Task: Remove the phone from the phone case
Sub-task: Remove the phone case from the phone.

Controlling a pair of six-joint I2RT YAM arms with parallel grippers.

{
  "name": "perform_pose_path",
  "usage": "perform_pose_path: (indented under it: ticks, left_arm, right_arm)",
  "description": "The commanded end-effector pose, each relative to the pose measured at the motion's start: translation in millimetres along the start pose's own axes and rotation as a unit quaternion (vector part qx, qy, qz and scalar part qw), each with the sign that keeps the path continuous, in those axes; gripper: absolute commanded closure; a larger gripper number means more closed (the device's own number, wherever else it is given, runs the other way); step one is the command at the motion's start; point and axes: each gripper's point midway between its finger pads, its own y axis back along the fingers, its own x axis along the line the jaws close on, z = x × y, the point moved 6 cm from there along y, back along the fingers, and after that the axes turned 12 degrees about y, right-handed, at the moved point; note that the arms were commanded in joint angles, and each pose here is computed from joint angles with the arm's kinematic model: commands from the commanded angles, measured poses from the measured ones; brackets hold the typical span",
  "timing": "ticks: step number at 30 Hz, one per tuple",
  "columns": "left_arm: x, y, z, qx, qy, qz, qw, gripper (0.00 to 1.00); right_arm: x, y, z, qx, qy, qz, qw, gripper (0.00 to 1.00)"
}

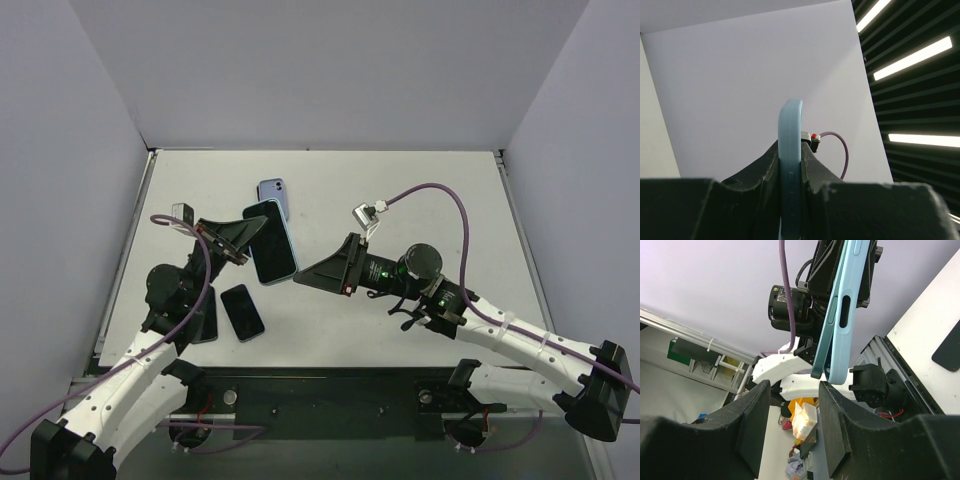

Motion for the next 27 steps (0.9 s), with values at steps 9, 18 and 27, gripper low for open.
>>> perform_pose_path:
  ticks: [9, 18, 27]
  left_arm:
    - [-44, 0, -25, 0.066, -0.051, -0.066, 0.994, 1.0]
    - [-47, -3, -51, 0.146, -0.116, -0.044, 0.981, 1.0]
    - [-27, 3, -55, 0.167, -0.195, -0.008, 0.967, 0.65]
  right_arm:
    - [-4, -11, 18, -0.025, 0.018, -0.029, 0.999, 0.6]
    - [3, -32, 37, -0.02, 0.051, -0.039, 0.998, 0.61]
    - [16, -34, 52, -0.063, 0.001, 0.051, 0.997, 1.0]
